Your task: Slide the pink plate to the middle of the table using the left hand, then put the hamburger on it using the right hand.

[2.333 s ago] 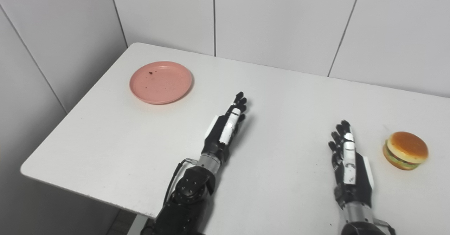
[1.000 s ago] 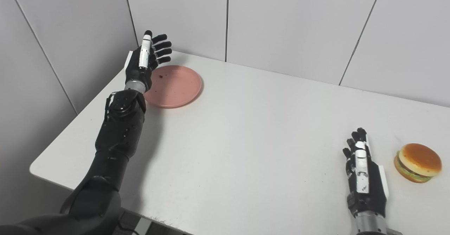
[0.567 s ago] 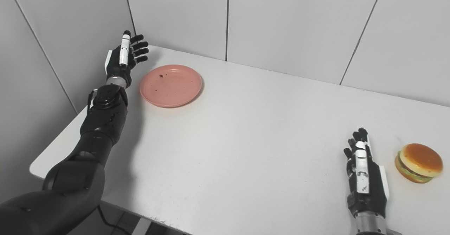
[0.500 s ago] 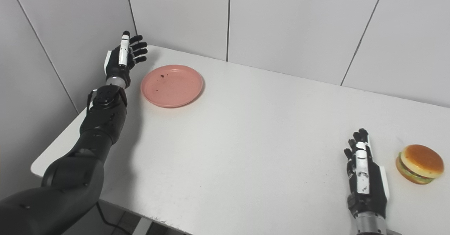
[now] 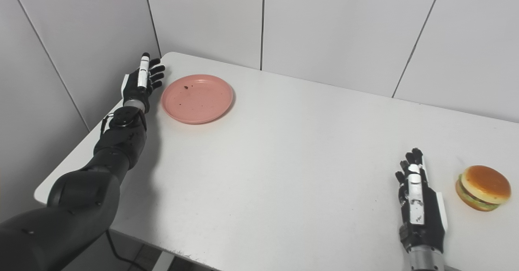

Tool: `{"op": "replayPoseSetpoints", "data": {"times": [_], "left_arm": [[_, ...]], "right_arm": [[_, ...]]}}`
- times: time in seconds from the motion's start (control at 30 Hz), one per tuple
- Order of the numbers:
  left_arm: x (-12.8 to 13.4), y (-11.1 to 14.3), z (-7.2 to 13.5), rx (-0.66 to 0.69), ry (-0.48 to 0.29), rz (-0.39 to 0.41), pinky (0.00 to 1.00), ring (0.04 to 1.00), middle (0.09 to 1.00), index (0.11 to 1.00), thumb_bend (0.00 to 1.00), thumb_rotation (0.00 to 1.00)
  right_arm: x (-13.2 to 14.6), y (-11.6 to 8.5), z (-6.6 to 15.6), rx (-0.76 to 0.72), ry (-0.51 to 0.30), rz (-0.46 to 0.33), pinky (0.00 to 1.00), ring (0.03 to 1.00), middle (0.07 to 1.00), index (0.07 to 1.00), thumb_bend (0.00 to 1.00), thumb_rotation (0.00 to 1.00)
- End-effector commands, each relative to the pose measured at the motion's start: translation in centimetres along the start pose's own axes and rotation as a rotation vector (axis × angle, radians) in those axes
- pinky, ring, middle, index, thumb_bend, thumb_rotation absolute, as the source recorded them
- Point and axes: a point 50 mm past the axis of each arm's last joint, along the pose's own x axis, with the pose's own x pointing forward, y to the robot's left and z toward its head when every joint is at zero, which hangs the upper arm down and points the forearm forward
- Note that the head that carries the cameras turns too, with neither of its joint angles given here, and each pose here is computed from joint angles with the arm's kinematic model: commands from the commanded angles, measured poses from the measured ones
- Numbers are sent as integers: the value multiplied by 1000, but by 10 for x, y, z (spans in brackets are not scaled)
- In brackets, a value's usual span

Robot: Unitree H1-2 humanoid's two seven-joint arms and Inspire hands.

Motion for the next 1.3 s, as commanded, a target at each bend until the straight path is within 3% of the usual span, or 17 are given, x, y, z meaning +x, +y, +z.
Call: {"op": "replayPoseSetpoints", "data": {"times": [0.0, 0.37, 0.53, 0.67, 1.27], "left_arm": [[10, -5, 30, -14, -103, -15, 813, 819, 783, 752, 429, 1000], [-5, -19, 2, -78, -80, -76, 796, 812, 789, 761, 439, 1000], [-10, -27, -3, -129, -78, -95, 782, 795, 772, 747, 435, 1000], [-14, -32, -9, -66, -76, -120, 797, 809, 785, 753, 465, 1000], [-27, -60, -23, -99, -39, -202, 752, 783, 766, 744, 435, 1000]], "right_arm": [[6, 3, 14, 0, -63, 9, 1000, 999, 1000, 999, 561, 906], [7, 0, 12, 12, -67, 9, 1000, 1000, 1000, 1000, 554, 903], [8, 0, 13, -7, -61, 11, 1000, 1000, 1000, 1000, 561, 921], [8, 0, 13, 4, -66, 5, 1000, 998, 1000, 1000, 554, 913], [9, 4, 14, -15, -69, 23, 1000, 1000, 1000, 1000, 564, 910]]}}
